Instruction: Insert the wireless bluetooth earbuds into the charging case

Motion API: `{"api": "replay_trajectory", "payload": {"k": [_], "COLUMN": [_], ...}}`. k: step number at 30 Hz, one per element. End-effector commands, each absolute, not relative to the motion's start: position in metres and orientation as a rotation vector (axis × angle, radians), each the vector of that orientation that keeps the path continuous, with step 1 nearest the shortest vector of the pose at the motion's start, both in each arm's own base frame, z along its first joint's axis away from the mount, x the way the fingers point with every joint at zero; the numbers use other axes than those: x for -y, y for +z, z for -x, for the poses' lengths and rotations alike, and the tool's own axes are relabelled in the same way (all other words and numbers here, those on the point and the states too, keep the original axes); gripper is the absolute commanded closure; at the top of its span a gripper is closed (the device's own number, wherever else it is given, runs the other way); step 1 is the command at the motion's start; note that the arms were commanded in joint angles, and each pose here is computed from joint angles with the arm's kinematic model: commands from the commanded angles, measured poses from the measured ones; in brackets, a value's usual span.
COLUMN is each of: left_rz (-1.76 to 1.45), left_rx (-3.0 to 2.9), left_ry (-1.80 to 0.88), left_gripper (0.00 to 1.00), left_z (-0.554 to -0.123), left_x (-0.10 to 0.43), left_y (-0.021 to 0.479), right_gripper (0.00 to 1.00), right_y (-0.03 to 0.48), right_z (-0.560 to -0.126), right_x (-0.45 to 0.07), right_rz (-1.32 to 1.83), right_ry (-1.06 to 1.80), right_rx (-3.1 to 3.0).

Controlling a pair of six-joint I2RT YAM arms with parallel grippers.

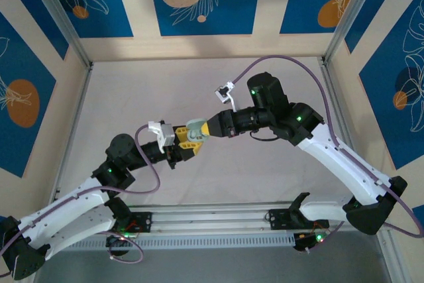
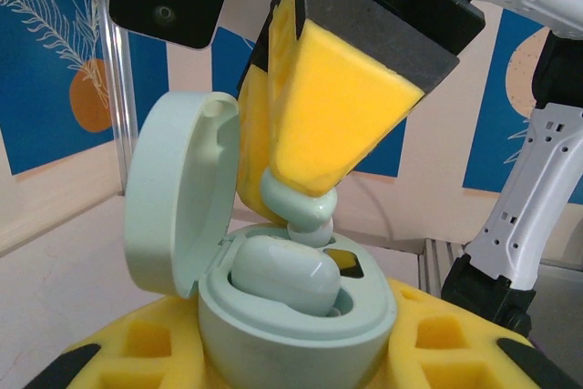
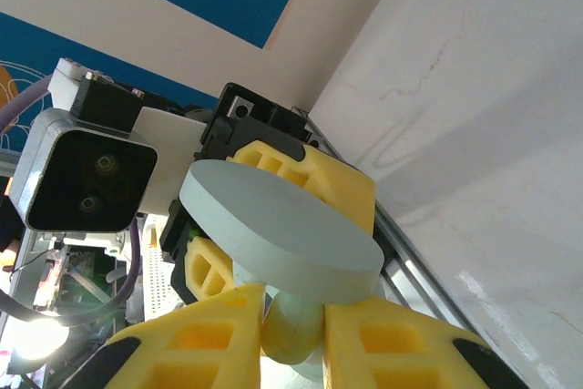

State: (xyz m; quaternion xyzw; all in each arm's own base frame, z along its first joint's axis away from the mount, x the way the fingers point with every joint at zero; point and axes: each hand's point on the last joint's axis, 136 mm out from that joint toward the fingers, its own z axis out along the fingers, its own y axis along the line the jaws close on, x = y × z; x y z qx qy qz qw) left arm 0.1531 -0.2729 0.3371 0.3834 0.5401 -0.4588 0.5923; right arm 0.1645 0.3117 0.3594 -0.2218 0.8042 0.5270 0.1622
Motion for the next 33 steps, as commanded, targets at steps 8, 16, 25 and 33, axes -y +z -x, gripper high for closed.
{"api": "replay_trajectory", "payload": {"k": [8,16,25,33], "left_rz": [-0.873,-0.873,-0.869,-0.872], "left_rx": [-1.161,-1.165,-1.173,-1.189], "left_ry": [-1.093,-1.089,-1.086,-1.068], "left_gripper": [0.70,0.70,0.70,0.70], "left_z": [-0.147,-0.147,-0.149,-0.151], "left_x": [0.271,0.271,0.271,0.271], "left_y": [0.366,0.365,0.363,0.359], "right_gripper": [0.69,0.66,0.62,0.55], "right_y": [0.342,0.347,0.350,0.365], "right_z": [-0.170,-0.172,-0.174,-0.169], "right_x": [-0.306,-0.303,-0.299,-0.292], "right_rz": [0.602,0.585,0.547,0.533], "right_ry": [1.423,1.400,1.363,1.373], "right_rx": [-2.372,-2.361,-2.367,-2.311]}}
